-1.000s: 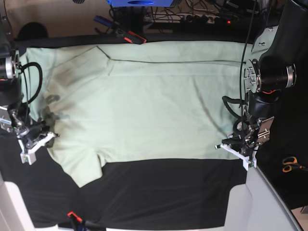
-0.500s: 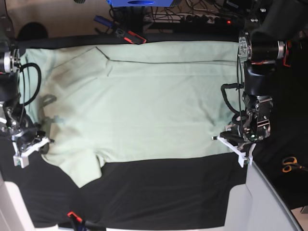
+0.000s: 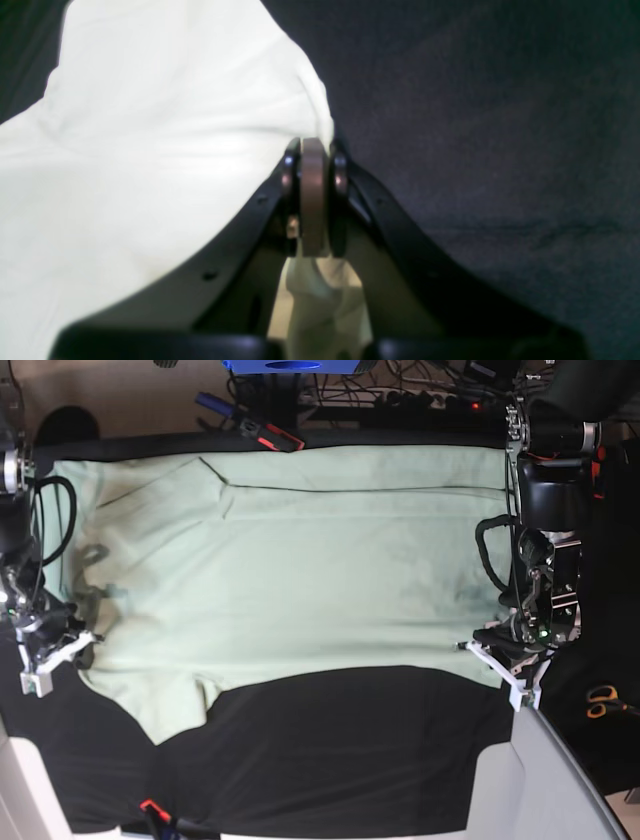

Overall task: Fold the T-shirt properly
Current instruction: 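Grasp the hem corners with both grippers and fold them over the body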

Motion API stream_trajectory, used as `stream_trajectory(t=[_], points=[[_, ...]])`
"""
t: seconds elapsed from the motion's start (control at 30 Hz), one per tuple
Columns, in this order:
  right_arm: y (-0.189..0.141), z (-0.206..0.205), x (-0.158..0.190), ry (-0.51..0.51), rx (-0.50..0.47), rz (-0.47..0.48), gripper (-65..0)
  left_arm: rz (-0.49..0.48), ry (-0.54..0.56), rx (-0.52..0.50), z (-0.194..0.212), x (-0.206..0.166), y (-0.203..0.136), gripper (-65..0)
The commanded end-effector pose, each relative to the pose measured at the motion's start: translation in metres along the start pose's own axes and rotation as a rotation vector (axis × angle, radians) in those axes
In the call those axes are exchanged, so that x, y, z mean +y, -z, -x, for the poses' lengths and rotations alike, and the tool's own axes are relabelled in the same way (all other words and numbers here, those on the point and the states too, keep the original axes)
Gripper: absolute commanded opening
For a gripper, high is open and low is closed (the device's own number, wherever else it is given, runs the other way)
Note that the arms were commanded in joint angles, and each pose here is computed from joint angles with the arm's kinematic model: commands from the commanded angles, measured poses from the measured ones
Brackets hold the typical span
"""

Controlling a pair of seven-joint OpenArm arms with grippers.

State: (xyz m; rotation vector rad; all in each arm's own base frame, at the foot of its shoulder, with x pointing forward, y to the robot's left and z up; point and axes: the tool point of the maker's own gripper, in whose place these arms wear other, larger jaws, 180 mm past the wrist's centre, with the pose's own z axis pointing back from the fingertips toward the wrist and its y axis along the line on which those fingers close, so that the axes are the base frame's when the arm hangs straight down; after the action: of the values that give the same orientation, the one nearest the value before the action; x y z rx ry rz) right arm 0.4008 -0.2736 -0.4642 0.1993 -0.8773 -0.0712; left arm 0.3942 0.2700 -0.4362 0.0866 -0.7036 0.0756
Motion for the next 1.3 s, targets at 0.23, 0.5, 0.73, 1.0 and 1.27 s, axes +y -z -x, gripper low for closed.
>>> stream_trajectory(t=[0.23, 0.5, 0.73, 1.0, 1.27], points=[[-0.015, -0.025, -0.011, -0.002, -0.063, 0.013, -65.0, -0.005, 0.046, -0.071, -0.014, 0.012, -0.015, -65.0], [-0.021, -0.021, -0.010, -0.009, -0.025, 0.011, -65.0, 0.035, 0.100, -0.055, -0.001, 0.010, -0.019, -65.0], [-0.023, -0.002, -0.012, -0.007, 0.032, 0.015, -65.0, 0.026, 0.144, -0.038, 0.001, 0.011, -0.036, -65.0], [-0.041, 0.007, 0.002, -0.066, 0.064, -0.007, -65.0, 0.020, 0.181, 0.000, 0.022, 0.012, -0.045, -65.0], [-0.059, 0.012, 0.008, -0.072, 0.104, -0.003, -65.0, 0.030, 0.194, 0.053, 0.056, 0.009, -0.049, -65.0]])
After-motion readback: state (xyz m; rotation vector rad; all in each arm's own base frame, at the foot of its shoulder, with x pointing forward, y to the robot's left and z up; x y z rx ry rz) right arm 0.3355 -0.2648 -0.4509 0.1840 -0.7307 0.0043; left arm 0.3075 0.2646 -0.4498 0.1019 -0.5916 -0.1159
